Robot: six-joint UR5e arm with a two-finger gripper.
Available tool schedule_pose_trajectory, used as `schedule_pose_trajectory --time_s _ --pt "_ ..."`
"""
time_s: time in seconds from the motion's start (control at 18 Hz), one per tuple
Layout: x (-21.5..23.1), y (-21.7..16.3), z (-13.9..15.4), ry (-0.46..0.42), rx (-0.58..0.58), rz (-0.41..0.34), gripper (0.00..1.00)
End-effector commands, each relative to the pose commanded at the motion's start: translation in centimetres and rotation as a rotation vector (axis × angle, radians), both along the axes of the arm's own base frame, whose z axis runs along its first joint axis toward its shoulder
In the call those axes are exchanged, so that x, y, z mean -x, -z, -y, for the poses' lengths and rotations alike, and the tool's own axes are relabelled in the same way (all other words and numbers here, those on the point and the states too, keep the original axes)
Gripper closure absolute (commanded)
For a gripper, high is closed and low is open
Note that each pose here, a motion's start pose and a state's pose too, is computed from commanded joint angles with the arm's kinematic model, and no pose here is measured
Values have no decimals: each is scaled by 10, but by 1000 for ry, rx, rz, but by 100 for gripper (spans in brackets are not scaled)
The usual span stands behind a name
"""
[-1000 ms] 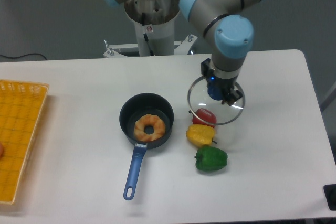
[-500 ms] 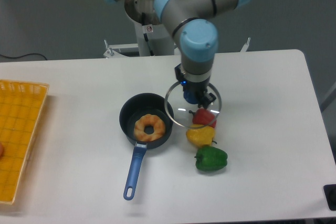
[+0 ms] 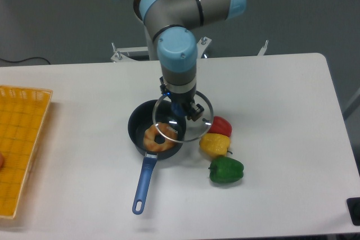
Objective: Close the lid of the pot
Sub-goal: 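Carry the glass lid over the blue saucepan, then lower the glass lid onto the saucepan rim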
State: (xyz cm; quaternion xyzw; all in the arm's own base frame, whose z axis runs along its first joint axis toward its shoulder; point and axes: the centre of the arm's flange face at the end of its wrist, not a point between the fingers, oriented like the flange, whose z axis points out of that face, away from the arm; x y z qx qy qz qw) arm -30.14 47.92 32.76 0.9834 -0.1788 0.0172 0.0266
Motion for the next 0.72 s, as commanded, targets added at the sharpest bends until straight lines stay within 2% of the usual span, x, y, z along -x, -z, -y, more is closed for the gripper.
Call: schedule_pose_trajectory --time_s 0.72 --pt "-23 9 -15 -5 -1 27 47"
